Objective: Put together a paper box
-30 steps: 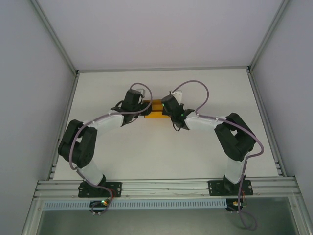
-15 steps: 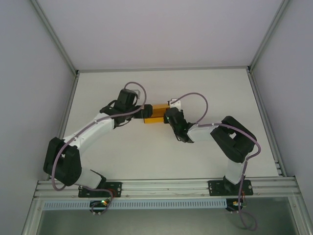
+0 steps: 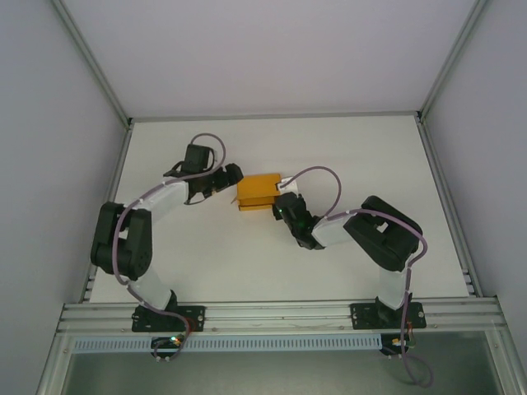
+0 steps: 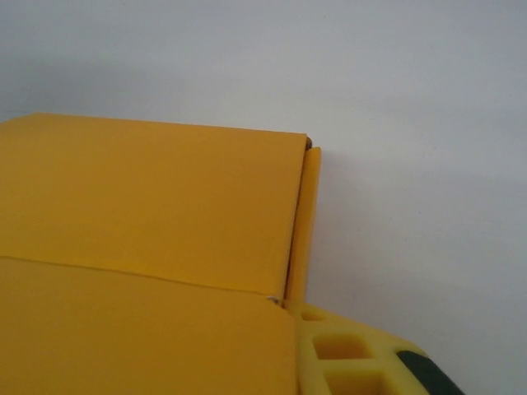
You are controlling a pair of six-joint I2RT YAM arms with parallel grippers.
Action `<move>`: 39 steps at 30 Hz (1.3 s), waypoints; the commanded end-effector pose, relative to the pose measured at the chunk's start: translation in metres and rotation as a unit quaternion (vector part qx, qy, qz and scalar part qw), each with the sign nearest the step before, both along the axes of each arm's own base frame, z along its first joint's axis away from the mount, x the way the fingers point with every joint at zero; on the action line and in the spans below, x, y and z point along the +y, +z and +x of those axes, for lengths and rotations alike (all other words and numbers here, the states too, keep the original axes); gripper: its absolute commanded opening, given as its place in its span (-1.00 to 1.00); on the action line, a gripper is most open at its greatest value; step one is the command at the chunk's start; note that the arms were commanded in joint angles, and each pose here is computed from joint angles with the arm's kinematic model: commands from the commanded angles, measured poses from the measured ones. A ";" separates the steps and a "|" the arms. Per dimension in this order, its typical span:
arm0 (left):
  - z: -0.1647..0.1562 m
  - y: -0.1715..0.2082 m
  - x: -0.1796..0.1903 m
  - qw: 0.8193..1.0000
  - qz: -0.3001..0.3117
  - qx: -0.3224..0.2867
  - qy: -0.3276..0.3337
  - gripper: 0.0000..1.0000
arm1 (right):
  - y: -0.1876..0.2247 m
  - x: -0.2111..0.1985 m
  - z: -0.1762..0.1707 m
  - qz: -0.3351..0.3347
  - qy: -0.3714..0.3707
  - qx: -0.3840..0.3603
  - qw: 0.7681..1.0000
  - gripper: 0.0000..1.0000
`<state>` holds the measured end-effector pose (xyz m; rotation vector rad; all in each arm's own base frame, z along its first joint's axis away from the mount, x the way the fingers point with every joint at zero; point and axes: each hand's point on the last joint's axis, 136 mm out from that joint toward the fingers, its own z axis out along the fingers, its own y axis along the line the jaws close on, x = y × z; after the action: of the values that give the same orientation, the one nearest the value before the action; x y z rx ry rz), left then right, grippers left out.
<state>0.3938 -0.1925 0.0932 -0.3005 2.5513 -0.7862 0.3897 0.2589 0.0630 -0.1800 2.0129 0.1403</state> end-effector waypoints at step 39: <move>0.013 -0.108 0.015 0.980 -0.181 0.065 0.040 -0.50 | 0.044 0.010 0.041 0.320 0.077 0.230 0.916 0.99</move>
<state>0.4352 -0.1884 0.0367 -0.4128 2.3473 -1.2742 0.4236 0.2405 0.1014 0.0957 2.3019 0.7772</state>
